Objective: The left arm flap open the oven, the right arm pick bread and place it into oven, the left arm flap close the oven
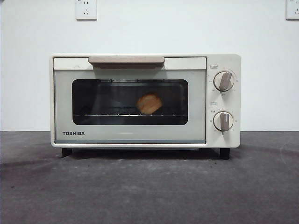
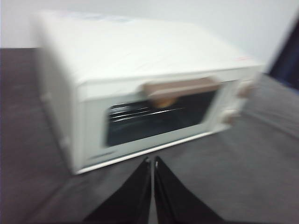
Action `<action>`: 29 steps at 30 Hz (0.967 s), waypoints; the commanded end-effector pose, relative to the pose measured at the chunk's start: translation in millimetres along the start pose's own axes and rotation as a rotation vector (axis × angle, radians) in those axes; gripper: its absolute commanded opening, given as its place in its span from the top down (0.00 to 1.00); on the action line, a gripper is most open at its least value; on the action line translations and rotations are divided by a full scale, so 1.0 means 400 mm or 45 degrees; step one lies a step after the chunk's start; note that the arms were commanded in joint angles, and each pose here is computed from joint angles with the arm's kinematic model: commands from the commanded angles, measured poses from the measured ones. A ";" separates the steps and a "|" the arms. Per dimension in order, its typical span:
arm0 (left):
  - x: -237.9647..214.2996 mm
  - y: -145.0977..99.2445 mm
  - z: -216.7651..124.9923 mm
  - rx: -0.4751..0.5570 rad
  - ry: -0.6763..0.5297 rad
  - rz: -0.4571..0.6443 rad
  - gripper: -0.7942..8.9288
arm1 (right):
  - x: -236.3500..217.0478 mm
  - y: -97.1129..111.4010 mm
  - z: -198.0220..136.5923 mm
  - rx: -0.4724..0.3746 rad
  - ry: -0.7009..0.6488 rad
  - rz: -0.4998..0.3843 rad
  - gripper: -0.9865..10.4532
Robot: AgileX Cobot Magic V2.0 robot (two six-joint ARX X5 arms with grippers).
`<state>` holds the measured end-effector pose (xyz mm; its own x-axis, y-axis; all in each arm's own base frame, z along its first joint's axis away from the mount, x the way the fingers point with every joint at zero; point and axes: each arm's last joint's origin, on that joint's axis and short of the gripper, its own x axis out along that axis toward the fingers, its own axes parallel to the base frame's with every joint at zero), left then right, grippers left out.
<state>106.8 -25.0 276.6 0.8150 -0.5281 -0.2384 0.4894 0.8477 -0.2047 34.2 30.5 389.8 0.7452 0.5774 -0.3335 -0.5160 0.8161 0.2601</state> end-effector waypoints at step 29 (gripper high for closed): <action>0.024 0.098 -0.308 0.026 -0.172 0.618 0.90 | -0.006 0.004 0.012 -0.012 -0.032 0.016 0.89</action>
<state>94.7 -3.3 157.1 0.9865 -0.0672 -0.1490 0.0532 0.9939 -0.0965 34.3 30.6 390.4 0.7467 0.5791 -0.3271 -0.5174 0.8148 0.2615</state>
